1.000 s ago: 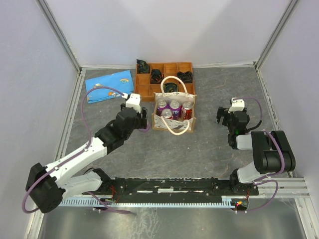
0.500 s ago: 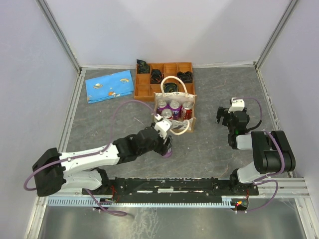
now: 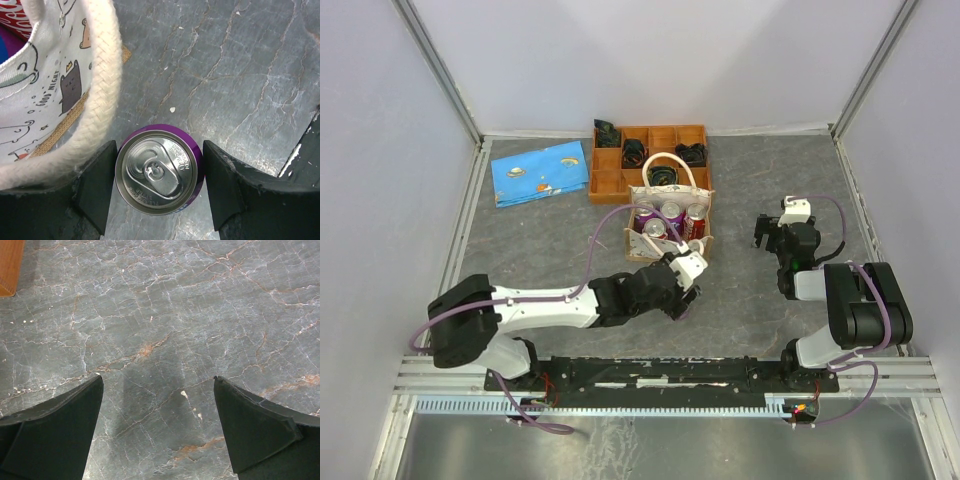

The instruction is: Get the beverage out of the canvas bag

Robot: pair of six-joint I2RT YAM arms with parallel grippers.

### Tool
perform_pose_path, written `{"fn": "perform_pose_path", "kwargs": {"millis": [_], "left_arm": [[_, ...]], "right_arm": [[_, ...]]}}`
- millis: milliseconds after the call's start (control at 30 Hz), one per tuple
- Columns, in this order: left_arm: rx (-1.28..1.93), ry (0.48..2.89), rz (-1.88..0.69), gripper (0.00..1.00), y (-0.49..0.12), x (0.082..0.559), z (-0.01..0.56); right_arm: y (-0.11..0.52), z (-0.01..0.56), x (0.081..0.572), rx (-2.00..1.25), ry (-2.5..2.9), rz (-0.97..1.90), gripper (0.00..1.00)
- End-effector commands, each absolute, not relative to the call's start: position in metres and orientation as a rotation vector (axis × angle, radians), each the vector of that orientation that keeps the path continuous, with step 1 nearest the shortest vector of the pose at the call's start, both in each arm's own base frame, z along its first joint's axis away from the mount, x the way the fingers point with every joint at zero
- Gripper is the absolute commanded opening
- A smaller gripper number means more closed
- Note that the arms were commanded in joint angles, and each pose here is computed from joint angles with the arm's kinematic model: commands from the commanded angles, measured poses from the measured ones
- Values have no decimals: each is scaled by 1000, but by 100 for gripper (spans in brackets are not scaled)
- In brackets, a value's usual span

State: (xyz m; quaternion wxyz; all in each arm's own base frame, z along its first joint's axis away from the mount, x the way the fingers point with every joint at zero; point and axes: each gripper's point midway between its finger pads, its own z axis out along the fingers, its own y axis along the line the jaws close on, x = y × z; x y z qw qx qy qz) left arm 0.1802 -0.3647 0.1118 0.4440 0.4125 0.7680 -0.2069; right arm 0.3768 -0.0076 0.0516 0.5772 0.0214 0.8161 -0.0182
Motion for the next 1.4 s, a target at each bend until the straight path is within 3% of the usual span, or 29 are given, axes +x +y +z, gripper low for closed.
{"fn": "perform_pose_path", "kwargs": {"millis": [0, 100, 133, 200, 300, 367, 533, 700, 933, 1200, 1300, 1367], "left_arm": [[944, 1708, -584, 3, -398, 197, 169], [953, 1710, -566, 8, -401, 199, 164], [957, 1717, -557, 15, -401, 200, 162], [963, 1729, -550, 32, -403, 200, 159], [971, 1732, -562, 69, -404, 198, 161], [968, 1734, -566, 84, -403, 196, 163], [962, 1730, -583, 96, -398, 192, 173], [957, 1666, -653, 95, -401, 183, 213], [963, 1411, -808, 89, -393, 160, 327], [814, 1372, -475, 85, -362, 220, 373], [762, 1439, -440, 73, -355, 257, 367], [707, 1495, -447, 56, -348, 283, 360]], "right_arm": [[-7, 69, 389, 37, 1855, -52, 99], [-7, 69, 389, 37, 1854, -52, 99], [-8, 69, 388, 38, 1856, -55, 99], [-7, 69, 389, 37, 1856, -53, 99], [-8, 69, 389, 39, 1855, -54, 99], [-7, 69, 389, 37, 1855, -53, 99], [-7, 69, 389, 37, 1855, -53, 99], [-7, 69, 389, 37, 1854, -53, 99], [-7, 69, 389, 37, 1855, -53, 99], [-8, 69, 389, 38, 1854, -55, 99], [-8, 69, 389, 38, 1854, -54, 99], [-7, 69, 389, 37, 1854, -54, 99]]}}
